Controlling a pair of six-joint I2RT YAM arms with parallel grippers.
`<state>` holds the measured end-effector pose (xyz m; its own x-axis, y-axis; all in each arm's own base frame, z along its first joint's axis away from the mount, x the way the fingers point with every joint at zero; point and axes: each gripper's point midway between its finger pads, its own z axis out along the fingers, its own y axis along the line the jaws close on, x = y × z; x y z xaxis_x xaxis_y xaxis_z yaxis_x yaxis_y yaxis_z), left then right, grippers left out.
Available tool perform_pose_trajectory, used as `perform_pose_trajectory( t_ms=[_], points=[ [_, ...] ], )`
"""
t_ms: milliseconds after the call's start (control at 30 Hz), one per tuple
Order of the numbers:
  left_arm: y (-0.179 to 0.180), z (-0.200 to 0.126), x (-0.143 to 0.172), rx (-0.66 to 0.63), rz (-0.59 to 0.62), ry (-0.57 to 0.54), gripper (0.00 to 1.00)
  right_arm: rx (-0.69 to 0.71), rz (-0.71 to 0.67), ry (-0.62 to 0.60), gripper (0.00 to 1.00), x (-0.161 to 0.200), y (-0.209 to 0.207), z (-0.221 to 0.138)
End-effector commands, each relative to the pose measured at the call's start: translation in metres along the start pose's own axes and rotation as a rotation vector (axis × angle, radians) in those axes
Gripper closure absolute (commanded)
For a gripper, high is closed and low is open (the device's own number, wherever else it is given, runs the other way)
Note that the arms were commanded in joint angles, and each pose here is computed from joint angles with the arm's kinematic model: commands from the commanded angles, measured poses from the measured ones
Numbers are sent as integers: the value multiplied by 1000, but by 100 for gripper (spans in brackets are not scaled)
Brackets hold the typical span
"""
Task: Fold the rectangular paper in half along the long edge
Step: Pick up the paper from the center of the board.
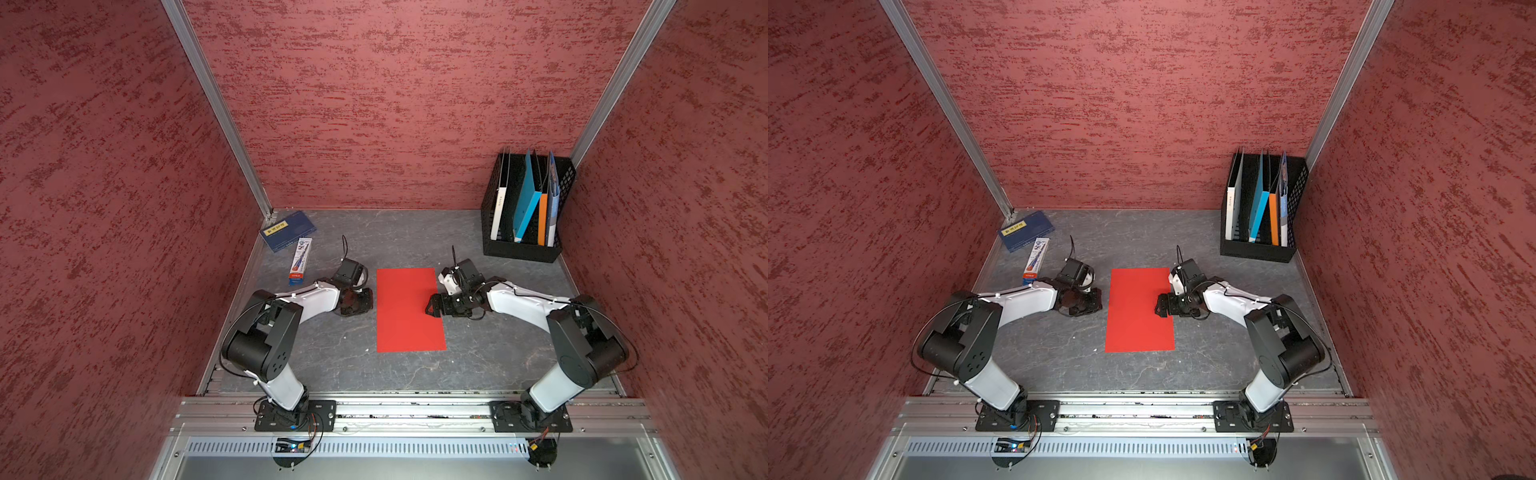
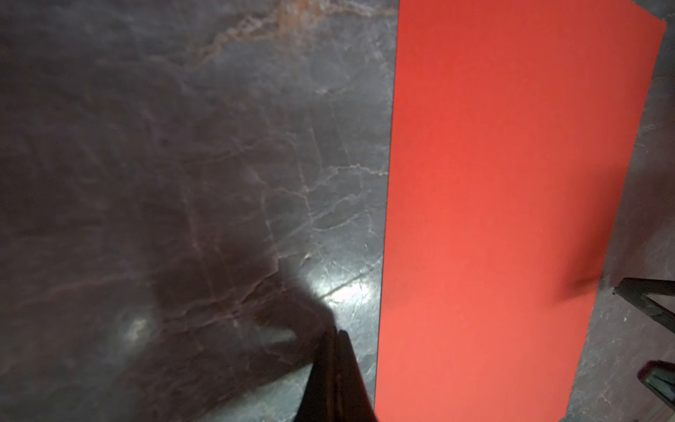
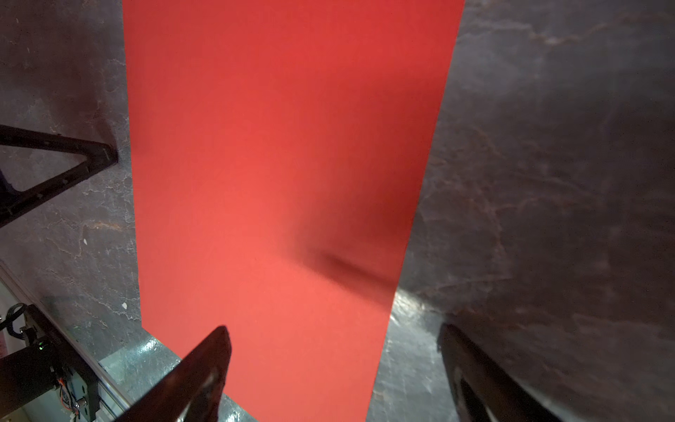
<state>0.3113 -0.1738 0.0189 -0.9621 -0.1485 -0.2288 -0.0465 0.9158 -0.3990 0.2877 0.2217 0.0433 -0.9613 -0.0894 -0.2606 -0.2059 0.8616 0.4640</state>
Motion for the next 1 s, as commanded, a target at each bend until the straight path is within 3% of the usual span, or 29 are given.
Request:
perform_pose_trajectory(
  t_ms=[0,333,700,967],
  points=[
    [1,6,5,-12,14,43,100,-64,-18,-23,8,-12,15,1],
    [-2,10,20,-30,24,95,100,-154,21,-33,5,-18,22,3],
    [-6,2,38,-56,21,134,100,-101,14,-13,4,-8,9,2],
    [-28,1,42,-43,18,148,100,-88,24,8,4,-1,2,9]
  ],
)
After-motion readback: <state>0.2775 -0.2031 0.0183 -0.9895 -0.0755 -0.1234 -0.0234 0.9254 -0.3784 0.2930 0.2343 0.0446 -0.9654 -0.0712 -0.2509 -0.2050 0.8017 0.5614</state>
